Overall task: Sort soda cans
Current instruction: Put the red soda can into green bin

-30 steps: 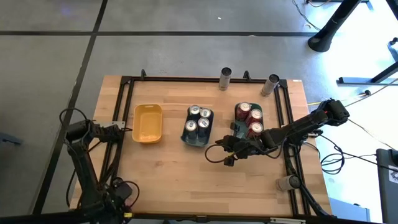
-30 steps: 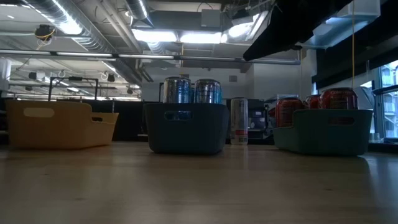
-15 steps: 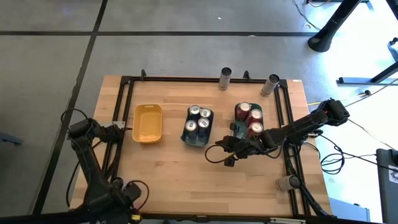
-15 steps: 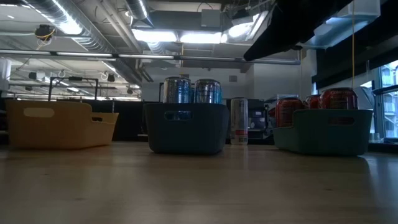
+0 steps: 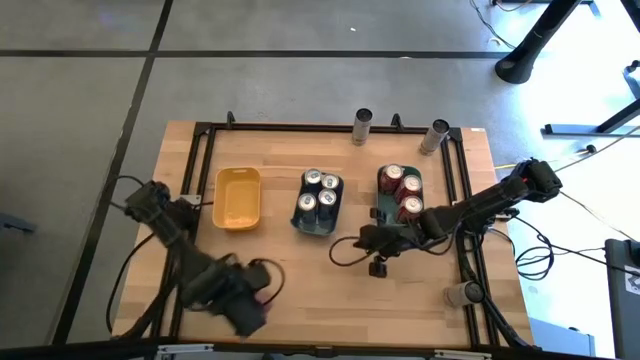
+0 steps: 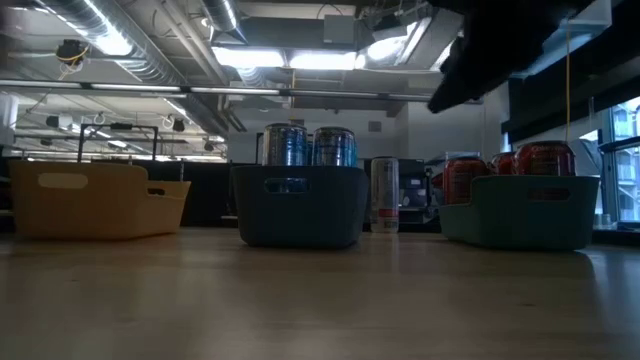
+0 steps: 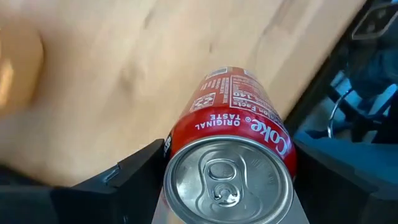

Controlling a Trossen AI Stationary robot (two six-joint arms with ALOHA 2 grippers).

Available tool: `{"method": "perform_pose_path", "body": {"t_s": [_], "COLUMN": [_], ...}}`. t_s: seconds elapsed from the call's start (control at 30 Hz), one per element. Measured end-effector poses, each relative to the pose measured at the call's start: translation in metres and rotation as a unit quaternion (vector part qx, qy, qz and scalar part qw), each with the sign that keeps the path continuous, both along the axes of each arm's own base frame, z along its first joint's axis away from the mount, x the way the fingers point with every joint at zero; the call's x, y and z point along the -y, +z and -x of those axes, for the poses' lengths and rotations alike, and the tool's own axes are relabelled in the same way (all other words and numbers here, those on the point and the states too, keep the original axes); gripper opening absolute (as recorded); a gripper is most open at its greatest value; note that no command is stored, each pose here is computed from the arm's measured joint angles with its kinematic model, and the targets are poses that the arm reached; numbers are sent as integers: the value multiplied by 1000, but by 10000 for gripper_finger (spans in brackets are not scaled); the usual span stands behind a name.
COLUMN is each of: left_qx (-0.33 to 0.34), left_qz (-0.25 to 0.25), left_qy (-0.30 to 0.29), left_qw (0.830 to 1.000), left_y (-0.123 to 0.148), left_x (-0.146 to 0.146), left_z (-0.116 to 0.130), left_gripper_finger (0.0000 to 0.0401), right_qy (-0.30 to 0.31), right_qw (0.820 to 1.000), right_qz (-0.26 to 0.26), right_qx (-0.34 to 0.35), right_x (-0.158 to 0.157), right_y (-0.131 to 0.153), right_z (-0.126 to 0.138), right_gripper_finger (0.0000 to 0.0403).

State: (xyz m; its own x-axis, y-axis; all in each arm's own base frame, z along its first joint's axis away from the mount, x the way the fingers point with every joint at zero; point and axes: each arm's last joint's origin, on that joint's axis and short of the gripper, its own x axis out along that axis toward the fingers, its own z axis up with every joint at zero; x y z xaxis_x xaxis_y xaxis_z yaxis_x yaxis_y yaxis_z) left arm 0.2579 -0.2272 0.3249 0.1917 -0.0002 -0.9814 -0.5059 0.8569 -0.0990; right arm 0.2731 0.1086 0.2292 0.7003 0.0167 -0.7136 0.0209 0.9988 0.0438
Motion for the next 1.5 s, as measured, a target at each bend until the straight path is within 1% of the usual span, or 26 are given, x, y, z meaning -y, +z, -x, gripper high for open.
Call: {"method": "perform_pose_path", "body": {"t_s": [0.07,0.13,0.2,0.3,0.43,0.5,0.57,0.77,0.83,1.0,1.23,1.4,1.5], "left_qx": [5,10,16,24,45,49,53,119,146,172,207,226,243], "left_qz": [-6,-11,-14,-24,-33,-37,-42,-45,-45,-47,-51,-75,-81], "left_qy": [-22,-41,-58,-81,-98,-104,-111,-125,-130,-132,-135,-126,-135], "left_qw": [1000,999,998,996,994,993,991,984,980,975,968,963,957], "left_y": [-3,-7,-11,-15,-27,-34,-41,-59,-65,-77,-83,-84,-88], "left_x": [-13,-25,-38,-57,-80,-89,-97,-113,-115,-120,-120,-120,-119], "left_z": [-13,-26,-37,-53,-71,-78,-83,-102,-108,-114,-119,-124,-131], "left_gripper_finger": [292,292,292,292,292,292,292,291,291,291,290,290,290], "right_qy": [8,9,10,-2,-16,-23,-25,-29,-38,-47,-60,-63,-61], "right_qw": [1000,1000,1000,998,990,982,974,979,978,976,979,979,981], "right_qz": [4,11,20,30,-13,-45,-64,-47,-46,-47,-54,-54,-47], "right_qx": [-12,-9,11,59,137,184,214,195,199,210,188,184,177], "right_x": [-6,-13,-20,-27,-25,-24,-24,-25,-27,-30,-32,-33,-33], "right_y": [-1,-3,-8,-24,-43,-45,-47,-64,-71,-85,-106,-112,-114], "right_z": [5,9,13,19,24,25,26,23,19,12,8,7,8], "right_gripper_finger": [3,3,3,3,3,3,3,3,3,3,3,3,3]}}
